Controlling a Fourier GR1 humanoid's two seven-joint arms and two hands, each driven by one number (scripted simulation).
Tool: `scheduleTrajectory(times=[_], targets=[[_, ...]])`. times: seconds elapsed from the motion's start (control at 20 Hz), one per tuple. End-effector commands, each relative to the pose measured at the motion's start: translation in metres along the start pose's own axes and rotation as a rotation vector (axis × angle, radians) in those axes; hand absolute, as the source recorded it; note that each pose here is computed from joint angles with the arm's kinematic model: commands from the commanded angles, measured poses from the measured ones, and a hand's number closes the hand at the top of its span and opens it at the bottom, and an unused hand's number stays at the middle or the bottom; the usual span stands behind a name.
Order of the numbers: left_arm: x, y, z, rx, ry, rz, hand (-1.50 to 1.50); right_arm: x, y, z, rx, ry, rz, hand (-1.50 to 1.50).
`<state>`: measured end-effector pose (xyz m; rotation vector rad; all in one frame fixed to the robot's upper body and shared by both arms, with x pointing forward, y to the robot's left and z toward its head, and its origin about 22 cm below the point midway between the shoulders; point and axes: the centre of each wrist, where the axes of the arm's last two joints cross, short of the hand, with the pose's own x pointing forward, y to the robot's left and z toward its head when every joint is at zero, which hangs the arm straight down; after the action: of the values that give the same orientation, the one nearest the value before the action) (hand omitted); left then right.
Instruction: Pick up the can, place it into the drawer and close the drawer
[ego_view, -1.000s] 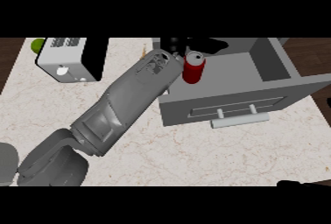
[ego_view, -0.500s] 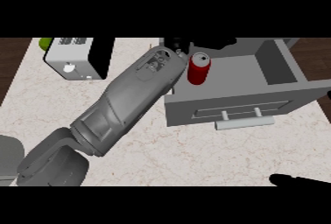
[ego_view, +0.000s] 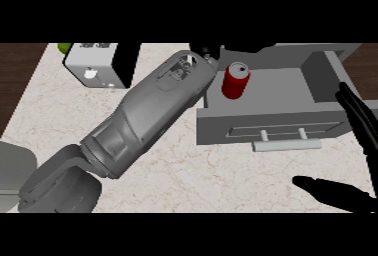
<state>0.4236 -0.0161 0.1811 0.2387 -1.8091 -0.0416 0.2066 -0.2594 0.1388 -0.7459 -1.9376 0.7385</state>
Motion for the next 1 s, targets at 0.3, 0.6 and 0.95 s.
scheduleTrajectory(times=[0.3, 0.6, 0.95], targets=[[0.018, -0.001, -0.001, -0.025, 0.022, 0.032, -1.5, -0.02, 0.059, -0.02, 0.124, 0.042, 0.308, -1.5], [0.007, 0.019, -0.002, -0.003, 0.029, -0.005, -1.5, -0.065, 0.096, -0.017, 0.088, 0.115, 0.306, -1.5], [0.025, 0.064, -0.011, 0.006, 0.037, 0.011, -1.5, -0.077, 0.126, -0.049, 0.07, 0.145, 0.345, -1.5]])
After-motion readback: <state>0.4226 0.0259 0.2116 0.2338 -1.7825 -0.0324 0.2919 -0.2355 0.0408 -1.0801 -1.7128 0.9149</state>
